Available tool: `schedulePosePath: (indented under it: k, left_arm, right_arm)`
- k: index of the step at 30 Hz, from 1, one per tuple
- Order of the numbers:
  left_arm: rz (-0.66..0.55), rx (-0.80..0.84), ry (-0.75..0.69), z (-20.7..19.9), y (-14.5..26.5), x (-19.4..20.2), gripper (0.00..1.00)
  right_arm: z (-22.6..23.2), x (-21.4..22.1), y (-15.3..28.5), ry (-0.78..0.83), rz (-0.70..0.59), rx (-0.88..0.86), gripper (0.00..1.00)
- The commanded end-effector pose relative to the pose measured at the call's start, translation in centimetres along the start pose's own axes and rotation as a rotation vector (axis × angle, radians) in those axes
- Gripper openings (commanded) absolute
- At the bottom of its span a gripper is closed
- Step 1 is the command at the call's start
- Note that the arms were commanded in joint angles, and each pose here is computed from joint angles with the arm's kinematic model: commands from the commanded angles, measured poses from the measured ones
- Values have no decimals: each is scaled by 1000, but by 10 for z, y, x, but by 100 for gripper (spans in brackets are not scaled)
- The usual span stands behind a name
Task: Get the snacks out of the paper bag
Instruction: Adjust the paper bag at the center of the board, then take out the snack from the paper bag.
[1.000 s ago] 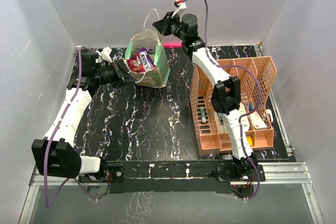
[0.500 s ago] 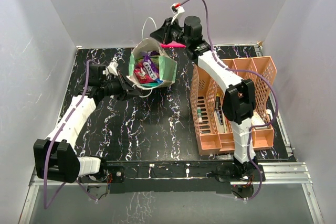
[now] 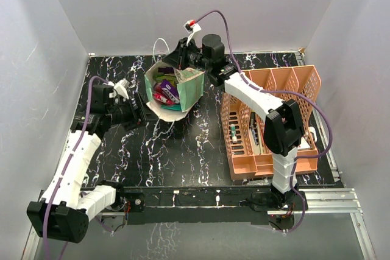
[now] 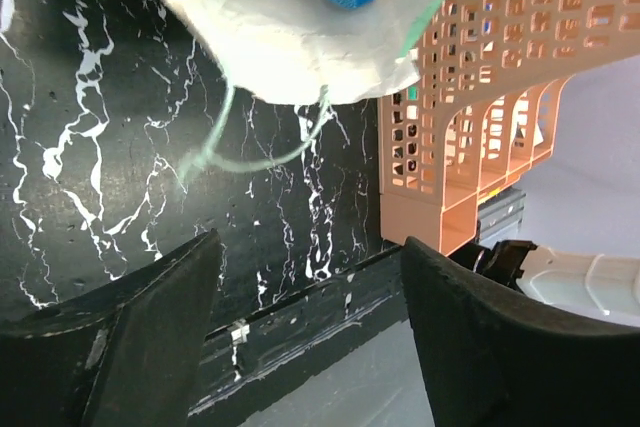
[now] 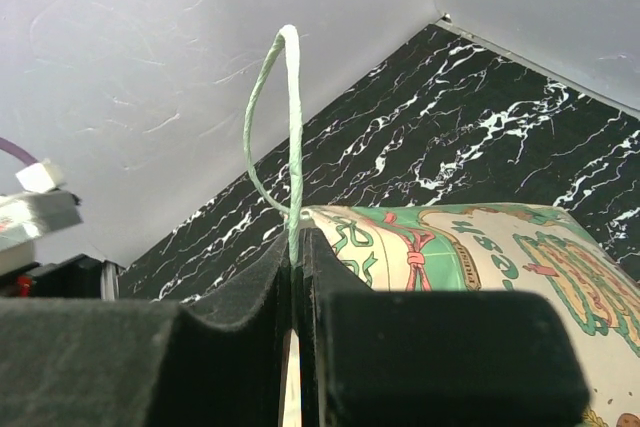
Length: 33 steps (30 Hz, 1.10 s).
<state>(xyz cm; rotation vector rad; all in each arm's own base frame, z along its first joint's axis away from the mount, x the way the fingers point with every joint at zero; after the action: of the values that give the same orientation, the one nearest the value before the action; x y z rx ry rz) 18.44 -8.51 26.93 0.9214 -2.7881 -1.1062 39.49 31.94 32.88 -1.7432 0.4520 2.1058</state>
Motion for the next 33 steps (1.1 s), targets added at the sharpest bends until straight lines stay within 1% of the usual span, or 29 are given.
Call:
schedulePosePath:
  k: [1, 4, 7, 9, 13, 15, 18, 19, 20, 21, 22, 23, 24, 25, 27, 29, 33]
  left_arm:
    - [-74, 23, -178, -20, 31, -3, 72]
    - [-103, 145, -302, -38, 37, -11, 74]
    - [-135, 230, -404, -57, 33, -23, 73]
    - [-179, 293, -487, -69, 27, -31, 72]
    - [-290, 468, -757, -88, 7, -43, 73]
    - [-354, 509, -924, -90, -5, -46, 76]
    - [-398, 467, -1191, -96, -15, -55, 78]
    - [-379, 440, -1282, -97, -19, -60, 77]
    - [-335, 396, -1389, -95, -23, -64, 74]
    - [-311, 356, -1439, -92, -28, -69, 70]
    - [-307, 303, -1491, -89, -34, -75, 63]
    - [-301, 258, -1540, -83, -39, -80, 59]
    - [-288, 238, -1583, -80, -44, -82, 58]
    - [-282, 219, -1619, -77, -48, -84, 59]
    - [-322, 186, -1655, -77, -52, -92, 63]
    - [-335, 186, -1697, -78, -56, -95, 64]
    - [-295, 159, -1736, -71, -78, -104, 62]
  right_arm:
    - [19, -56, 17, 74, -164, 12, 7]
    - [18, -58, 15, 72, -153, 18, 7]
    - [18, -61, 14, 69, -148, 20, 7]
    - [17, -61, 13, 67, -142, 18, 7]
    - [17, -59, 13, 67, -137, 13, 7]
    - [17, -59, 12, 69, -138, 9, 7]
    - [17, -60, 11, 86, -134, -8, 7]
    - [17, -60, 11, 91, -133, -12, 7]
    - [16, -60, 11, 95, -132, -15, 7]
    - [15, -61, 12, 99, -132, -16, 7]
    - [15, -61, 12, 102, -132, -20, 7]
    - [15, -61, 13, 105, -132, -25, 7]
    - [13, -60, 14, 106, -131, -29, 7]
    - [12, -60, 15, 109, -129, -32, 7]
    - [9, -60, 17, 116, -130, -39, 7]
    - [5, -59, 19, 116, -128, -47, 7]
    - [2, -61, 21, 110, -140, -76, 7]
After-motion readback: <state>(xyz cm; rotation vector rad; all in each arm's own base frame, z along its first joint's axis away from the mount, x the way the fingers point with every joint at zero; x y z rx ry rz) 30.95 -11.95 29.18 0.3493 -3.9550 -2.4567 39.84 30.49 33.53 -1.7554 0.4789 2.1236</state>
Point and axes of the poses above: each gripper's point midway between its finger pads, its own y axis back along the fingers, its own z axis along the line the jaws close on, x = y × z, the point moved 10 cm from there along y, back along the fingers, and after that the axes turned 15 degrees about y, right-handed, at the moved point
